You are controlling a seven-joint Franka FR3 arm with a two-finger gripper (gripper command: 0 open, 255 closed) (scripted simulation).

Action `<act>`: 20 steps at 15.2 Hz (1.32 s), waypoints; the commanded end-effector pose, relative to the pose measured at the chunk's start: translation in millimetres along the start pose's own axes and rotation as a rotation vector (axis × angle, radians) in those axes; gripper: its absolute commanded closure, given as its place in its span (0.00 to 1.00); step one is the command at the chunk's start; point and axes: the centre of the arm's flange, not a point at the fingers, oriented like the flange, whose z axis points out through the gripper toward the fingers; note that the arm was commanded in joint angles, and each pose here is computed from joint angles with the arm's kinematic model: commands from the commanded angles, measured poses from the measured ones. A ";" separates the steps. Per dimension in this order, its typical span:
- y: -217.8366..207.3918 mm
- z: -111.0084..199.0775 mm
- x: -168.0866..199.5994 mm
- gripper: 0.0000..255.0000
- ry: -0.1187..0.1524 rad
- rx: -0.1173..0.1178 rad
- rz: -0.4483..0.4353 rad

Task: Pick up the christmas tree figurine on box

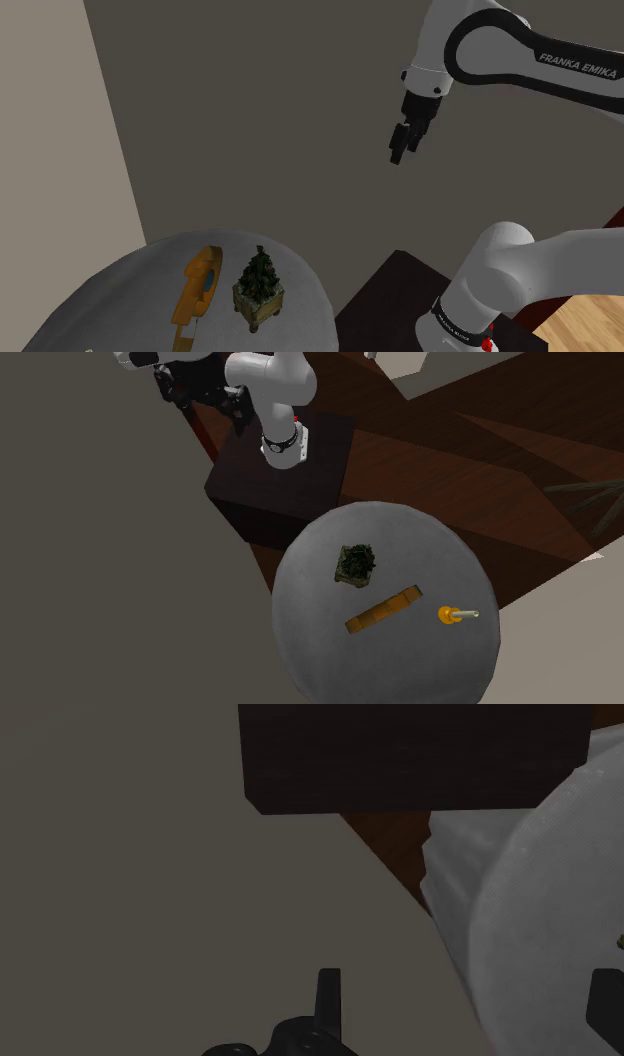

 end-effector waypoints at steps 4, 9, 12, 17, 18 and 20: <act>-37.0 16.5 -4.3 0.00 0.036 -0.006 0.025; -98.5 44.7 -8.1 0.00 0.095 -0.015 0.066; -135.4 62.0 -8.4 0.00 0.130 -0.021 0.091; -196.5 91.2 -5.4 0.00 0.190 -0.030 0.133; -208.7 97.1 -4.2 0.00 0.202 -0.032 0.141; -233.0 108.8 -1.5 0.00 0.225 -0.036 0.158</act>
